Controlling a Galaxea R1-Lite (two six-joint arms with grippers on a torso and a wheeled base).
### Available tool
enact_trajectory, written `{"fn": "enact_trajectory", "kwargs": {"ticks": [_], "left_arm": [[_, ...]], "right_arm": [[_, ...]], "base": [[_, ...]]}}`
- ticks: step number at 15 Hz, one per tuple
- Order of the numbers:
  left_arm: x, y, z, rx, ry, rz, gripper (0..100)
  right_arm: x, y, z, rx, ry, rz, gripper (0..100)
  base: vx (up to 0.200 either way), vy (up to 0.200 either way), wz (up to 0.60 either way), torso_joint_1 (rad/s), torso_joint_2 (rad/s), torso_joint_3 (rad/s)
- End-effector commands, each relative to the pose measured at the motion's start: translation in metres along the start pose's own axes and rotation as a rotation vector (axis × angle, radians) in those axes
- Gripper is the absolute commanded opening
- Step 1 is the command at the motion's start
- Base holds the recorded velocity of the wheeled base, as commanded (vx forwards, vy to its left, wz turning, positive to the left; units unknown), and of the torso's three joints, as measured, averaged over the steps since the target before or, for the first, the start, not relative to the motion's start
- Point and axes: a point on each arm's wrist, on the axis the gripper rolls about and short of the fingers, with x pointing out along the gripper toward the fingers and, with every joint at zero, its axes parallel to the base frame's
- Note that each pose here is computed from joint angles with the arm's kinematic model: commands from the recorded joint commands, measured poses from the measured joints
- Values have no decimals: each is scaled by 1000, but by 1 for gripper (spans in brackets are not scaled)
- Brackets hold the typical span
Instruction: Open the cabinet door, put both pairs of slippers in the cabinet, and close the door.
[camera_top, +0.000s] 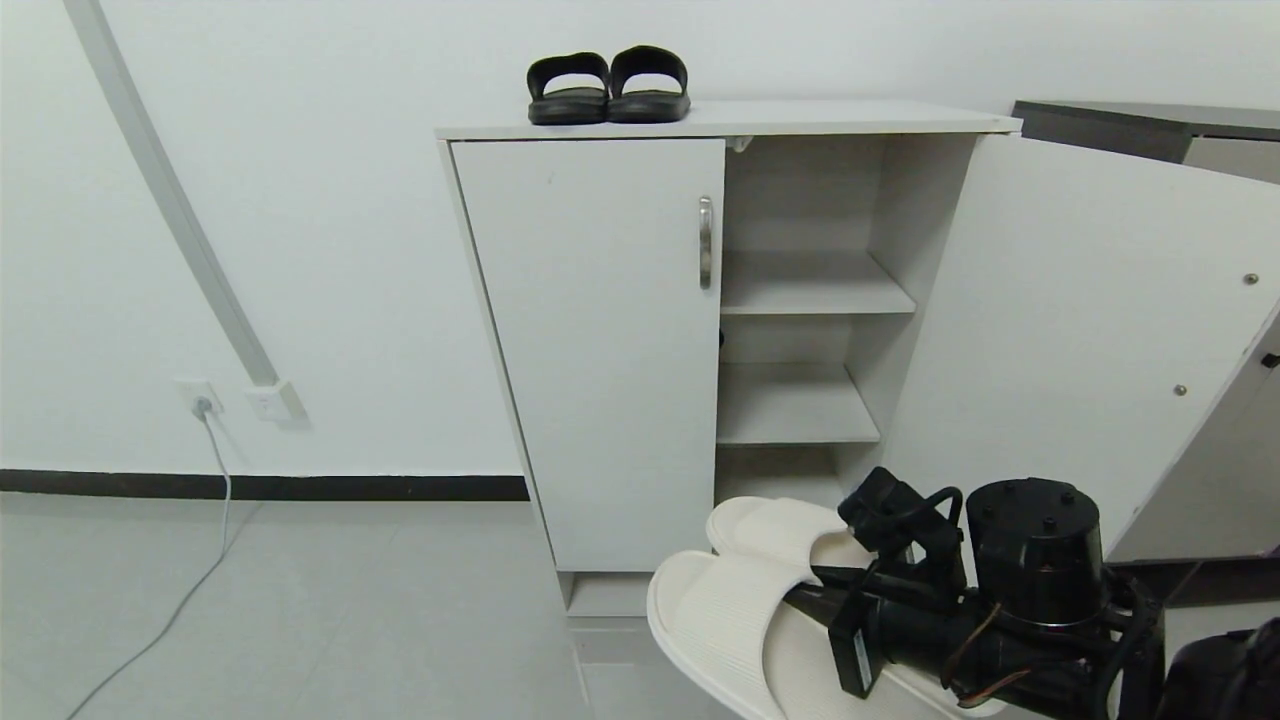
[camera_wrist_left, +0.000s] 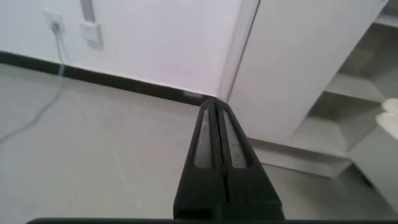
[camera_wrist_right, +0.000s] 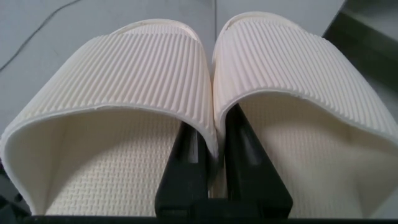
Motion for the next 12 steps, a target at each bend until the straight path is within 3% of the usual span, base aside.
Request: {"fn": "enact_trajectory", "kwargs": {"ticks": [1, 2, 4, 5, 12], "left_arm": [[1, 3, -20, 7, -69, -5, 0], [1, 3, -21, 1, -96, -23, 0], [-1, 2, -27, 50, -80, -152, 0], [-1, 1, -26, 50, -77, -183, 0], [-1, 1, -26, 39, -78, -177, 0]], "right_arm": [[4, -1, -1, 1, 6, -22, 0], [7, -2, -1, 1, 8, -47, 0], [17, -5, 2, 5, -12, -91, 0], [25, -6, 4, 30, -28, -142, 0], [112, 1, 18, 93, -146, -633, 0]], "base": [[0, 0, 0, 0, 0, 0], [0, 0, 0, 0, 0, 0], [0, 0, 0, 0, 0, 0], [0, 0, 0, 0, 0, 0], [0, 0, 0, 0, 0, 0]]}}
